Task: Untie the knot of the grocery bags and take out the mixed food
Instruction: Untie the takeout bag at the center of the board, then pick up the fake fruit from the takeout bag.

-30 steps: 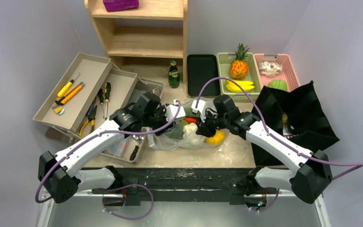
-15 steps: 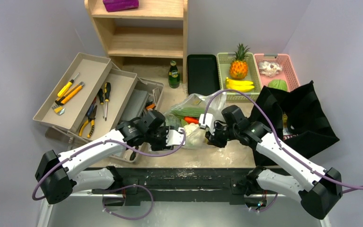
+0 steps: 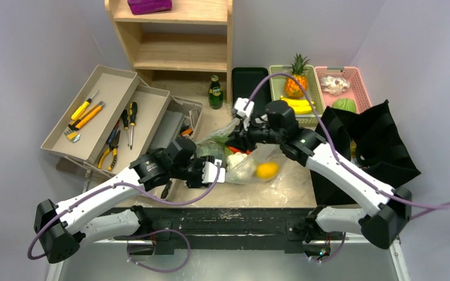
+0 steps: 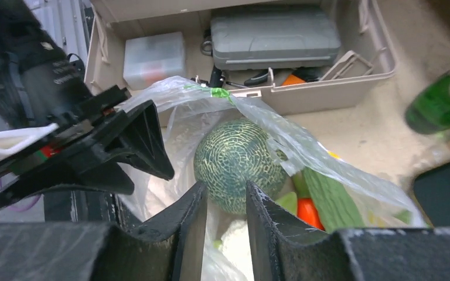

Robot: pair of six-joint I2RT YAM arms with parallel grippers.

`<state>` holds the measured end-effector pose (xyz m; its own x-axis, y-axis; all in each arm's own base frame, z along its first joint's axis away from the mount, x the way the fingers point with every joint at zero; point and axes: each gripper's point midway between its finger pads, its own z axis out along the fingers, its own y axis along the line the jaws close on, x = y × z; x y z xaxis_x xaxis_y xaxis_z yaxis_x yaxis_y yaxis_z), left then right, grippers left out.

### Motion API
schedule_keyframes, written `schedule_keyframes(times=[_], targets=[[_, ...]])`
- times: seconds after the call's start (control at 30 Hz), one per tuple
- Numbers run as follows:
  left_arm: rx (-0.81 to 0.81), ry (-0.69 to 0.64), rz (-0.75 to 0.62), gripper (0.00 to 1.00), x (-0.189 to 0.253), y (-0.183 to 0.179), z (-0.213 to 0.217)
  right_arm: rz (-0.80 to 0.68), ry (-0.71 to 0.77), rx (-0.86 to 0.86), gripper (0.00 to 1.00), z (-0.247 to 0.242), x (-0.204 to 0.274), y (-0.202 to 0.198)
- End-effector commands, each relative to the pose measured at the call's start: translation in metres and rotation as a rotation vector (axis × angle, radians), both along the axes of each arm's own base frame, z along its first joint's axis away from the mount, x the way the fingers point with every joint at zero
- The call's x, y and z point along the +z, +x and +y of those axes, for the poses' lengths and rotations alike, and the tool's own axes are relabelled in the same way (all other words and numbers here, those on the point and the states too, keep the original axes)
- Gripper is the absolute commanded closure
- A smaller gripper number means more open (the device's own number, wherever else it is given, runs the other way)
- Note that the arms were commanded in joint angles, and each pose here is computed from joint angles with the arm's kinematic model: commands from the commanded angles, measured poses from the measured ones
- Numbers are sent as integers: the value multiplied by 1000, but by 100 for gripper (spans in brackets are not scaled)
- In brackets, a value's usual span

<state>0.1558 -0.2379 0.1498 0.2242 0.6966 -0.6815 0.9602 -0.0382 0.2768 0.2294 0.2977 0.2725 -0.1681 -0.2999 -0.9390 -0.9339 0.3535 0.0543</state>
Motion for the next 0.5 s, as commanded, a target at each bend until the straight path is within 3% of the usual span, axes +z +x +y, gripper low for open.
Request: schedule_keyframes(times=[0.0,0.13,0.47], targets=[[177,-201,17,51,51,28,-12,72,39,-48,71,26,-16,19],[374,-205,126,52,63,59,-3,53,-21,-36,71,27,-51,26],[478,-65,132,51,27,85,8,92,-174,-13,67,-10,-117,-5]])
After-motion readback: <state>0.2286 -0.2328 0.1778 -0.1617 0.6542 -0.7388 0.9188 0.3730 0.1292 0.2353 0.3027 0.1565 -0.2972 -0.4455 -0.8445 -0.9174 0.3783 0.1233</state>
